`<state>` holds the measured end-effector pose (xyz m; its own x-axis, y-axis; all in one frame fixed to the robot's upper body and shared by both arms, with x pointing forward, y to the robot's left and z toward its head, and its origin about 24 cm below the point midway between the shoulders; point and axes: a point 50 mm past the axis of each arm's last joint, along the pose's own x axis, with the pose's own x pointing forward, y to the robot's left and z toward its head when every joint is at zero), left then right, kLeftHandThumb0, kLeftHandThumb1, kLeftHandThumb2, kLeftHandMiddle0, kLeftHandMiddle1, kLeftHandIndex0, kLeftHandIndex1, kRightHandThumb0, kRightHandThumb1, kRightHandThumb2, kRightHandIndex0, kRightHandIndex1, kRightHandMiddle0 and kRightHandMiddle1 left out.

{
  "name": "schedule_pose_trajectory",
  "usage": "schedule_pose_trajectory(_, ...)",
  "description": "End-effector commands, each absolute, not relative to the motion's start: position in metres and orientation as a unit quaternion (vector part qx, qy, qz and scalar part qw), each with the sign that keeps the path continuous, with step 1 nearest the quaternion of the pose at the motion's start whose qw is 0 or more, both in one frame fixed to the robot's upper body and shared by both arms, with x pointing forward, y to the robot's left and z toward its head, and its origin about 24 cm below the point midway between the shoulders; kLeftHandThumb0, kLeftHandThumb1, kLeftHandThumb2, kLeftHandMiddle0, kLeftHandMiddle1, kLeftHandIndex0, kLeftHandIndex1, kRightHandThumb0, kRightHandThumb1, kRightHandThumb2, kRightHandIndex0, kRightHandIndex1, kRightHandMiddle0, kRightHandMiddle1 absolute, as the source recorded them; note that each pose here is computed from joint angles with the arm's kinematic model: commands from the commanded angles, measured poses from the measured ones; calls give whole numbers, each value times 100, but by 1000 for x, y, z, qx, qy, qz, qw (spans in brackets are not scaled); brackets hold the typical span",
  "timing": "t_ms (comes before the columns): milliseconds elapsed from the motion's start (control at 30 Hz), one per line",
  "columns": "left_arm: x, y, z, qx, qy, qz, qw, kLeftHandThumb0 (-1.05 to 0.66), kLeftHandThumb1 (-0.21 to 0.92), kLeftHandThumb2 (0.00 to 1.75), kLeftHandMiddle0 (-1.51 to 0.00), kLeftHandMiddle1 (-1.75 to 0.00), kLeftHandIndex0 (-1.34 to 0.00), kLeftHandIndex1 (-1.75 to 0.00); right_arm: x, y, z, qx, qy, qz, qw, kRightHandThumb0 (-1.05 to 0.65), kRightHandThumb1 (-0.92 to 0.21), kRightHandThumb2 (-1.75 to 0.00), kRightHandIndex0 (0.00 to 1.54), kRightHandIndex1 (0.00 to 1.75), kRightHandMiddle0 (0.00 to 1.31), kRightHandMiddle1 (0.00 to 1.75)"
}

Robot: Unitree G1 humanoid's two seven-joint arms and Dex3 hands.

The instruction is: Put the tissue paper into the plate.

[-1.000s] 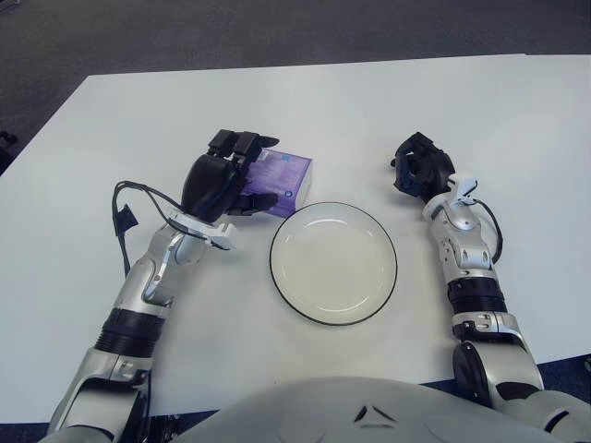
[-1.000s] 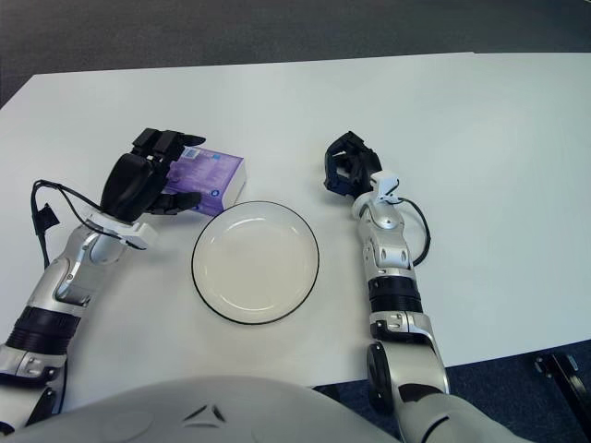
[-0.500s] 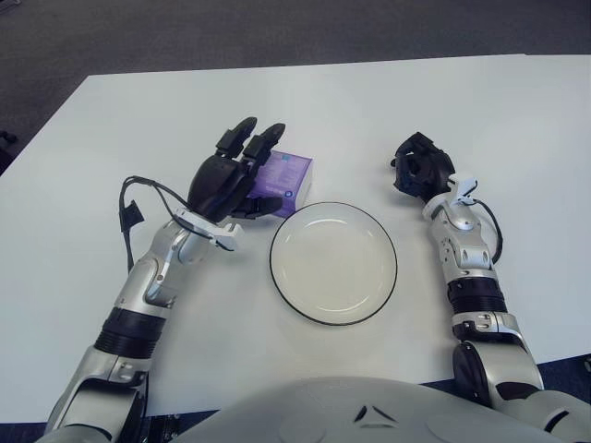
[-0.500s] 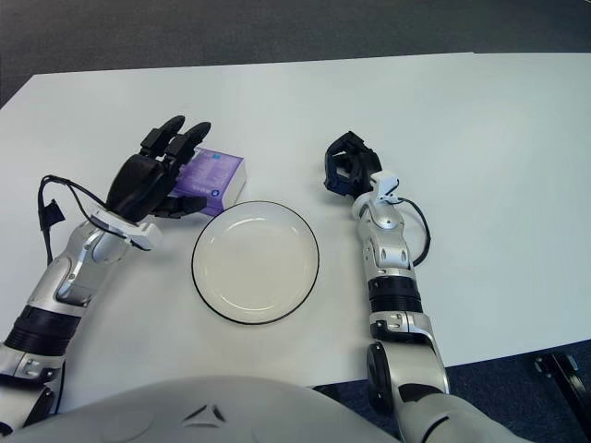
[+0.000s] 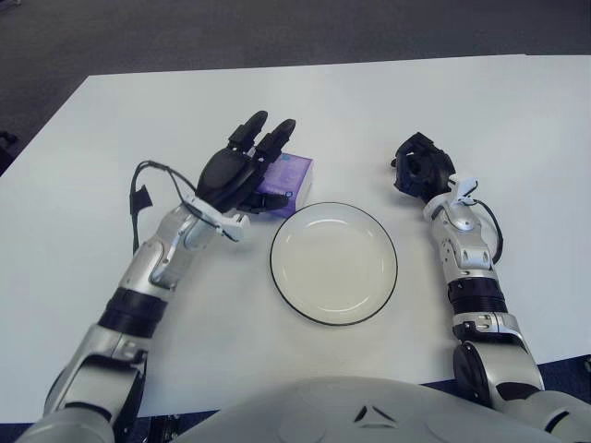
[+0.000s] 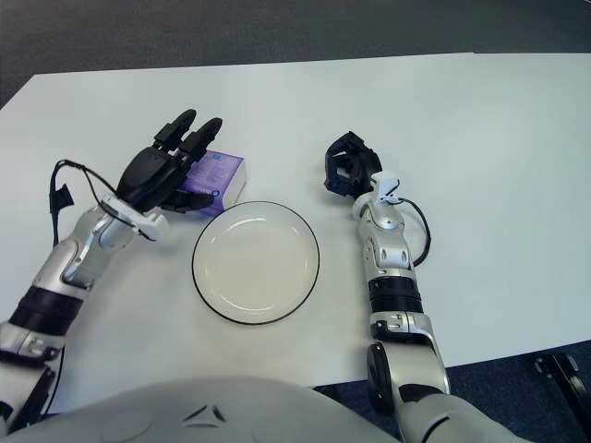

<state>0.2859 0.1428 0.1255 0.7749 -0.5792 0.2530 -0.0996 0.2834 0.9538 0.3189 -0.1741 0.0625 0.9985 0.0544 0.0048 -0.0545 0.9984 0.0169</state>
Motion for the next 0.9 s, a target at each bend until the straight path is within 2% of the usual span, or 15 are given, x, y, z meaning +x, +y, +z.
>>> schedule_pose_trajectory(0,292,143,130,603,-293,-182,719,-105,92,70,0,0,-1,0,297,-178,14,22,100,17,995,-42,-53,-105,101,175,45,175)
schedule_pose_trajectory(467,310,141,139,644,-262,-267,668,-105,92,48,0,0,0,-8,295,-177,14,22,100,17,995,-42,-53,-105,101,175,45,175)
schedule_pose_trajectory(667,316,141,138,647,-239,-313,653,-105,92,39,0,0,0,-5,294,-177,14,25,98,19,995,-42,-53,-105,101,175,45,175)
schedule_pose_trajectory(867,322,144,136,634,-213,-362,649,-105,92,41,-2,-1,0,-8,293,-177,14,27,97,22,995,-42,-53,-106,102,175,45,175)
